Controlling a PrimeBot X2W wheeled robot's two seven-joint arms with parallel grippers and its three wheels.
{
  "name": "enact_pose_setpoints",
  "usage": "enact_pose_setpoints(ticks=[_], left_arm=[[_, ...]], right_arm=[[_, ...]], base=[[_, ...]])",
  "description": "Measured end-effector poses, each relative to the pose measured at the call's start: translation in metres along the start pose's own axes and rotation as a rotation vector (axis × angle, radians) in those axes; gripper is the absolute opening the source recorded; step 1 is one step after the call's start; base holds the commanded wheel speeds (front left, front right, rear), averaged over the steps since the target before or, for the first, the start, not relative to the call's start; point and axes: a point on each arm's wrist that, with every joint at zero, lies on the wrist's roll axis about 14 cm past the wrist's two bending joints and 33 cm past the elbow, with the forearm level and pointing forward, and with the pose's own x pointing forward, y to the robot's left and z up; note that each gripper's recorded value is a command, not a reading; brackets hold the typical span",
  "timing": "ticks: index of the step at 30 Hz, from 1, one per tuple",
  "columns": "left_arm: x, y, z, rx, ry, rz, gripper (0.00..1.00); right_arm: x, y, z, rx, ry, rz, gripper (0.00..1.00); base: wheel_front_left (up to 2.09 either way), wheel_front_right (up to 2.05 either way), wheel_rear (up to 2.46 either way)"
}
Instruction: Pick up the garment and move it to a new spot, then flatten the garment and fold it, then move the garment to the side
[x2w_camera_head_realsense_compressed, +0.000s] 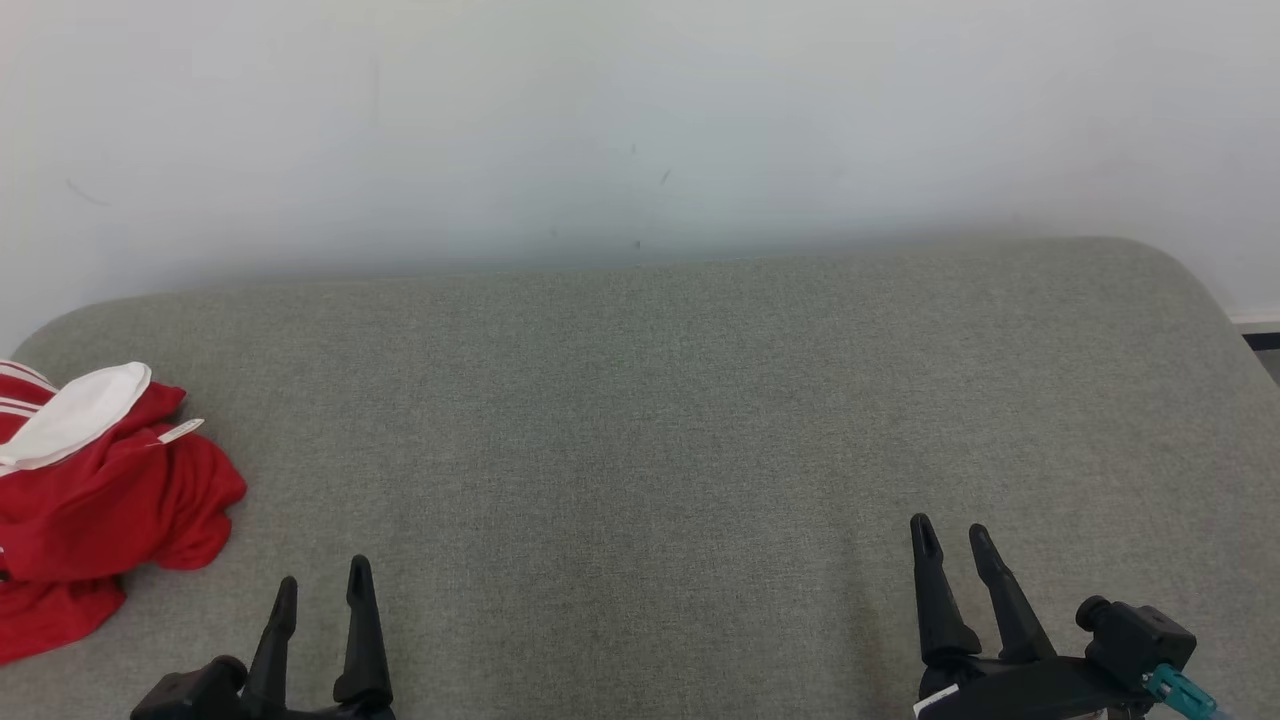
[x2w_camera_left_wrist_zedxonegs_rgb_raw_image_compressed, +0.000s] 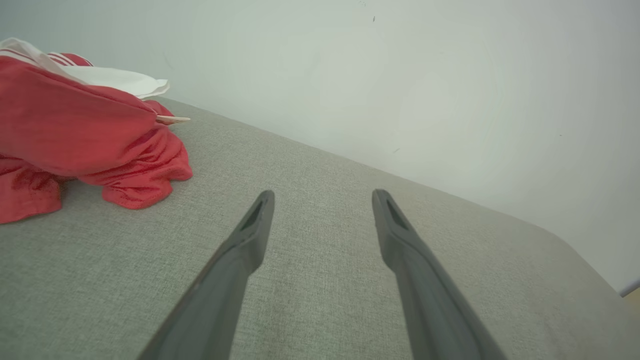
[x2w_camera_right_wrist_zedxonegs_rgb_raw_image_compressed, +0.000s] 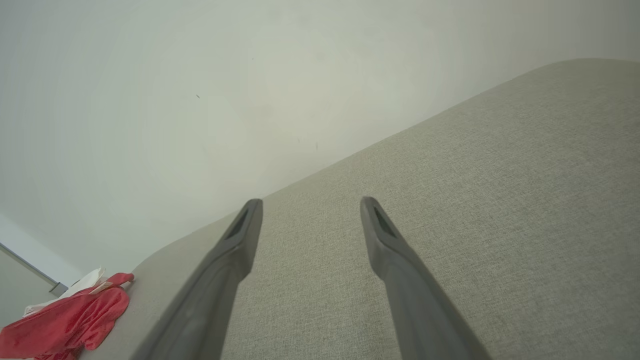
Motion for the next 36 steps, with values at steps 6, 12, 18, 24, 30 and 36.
enact_pose_setpoints(ticks=[6, 12, 18, 24, 30, 36], left_arm=[[-0.001, -0.001, 0.002, 0.064, -0.015, -0.004, 1.00], [-0.001, -0.005, 0.005, 0.125, -0.031, -0.019, 1.00], [-0.002, -0.007, 0.006, 0.176, -0.042, -0.035, 1.00], [-0.004, -0.006, 0.006, 0.230, -0.046, -0.050, 1.00], [-0.005, -0.006, 0.005, 0.282, -0.051, -0.056, 1.00], [-0.007, -0.005, 0.003, 0.330, -0.054, -0.051, 1.00]], right_arm=[[-0.001, 0.002, 0.000, -0.065, -0.004, 0.013, 1.00], [-0.001, 0.004, -0.002, -0.118, -0.001, 0.024, 1.00], [-0.002, 0.006, -0.002, -0.170, -0.007, 0.036, 1.00], [-0.004, 0.007, -0.003, -0.215, -0.010, 0.044, 1.00], [-0.005, 0.010, -0.001, -0.266, -0.019, 0.057, 1.00], [-0.006, 0.010, 0.000, -0.307, -0.027, 0.064, 1.00]], base=[[0.00, 0.00, 0.00], [0.00, 0.00, 0.00], [0.00, 0.00, 0.00], [0.00, 0.00, 0.00], [0.00, 0.00, 0.00], [0.00, 0.00, 0.00]])
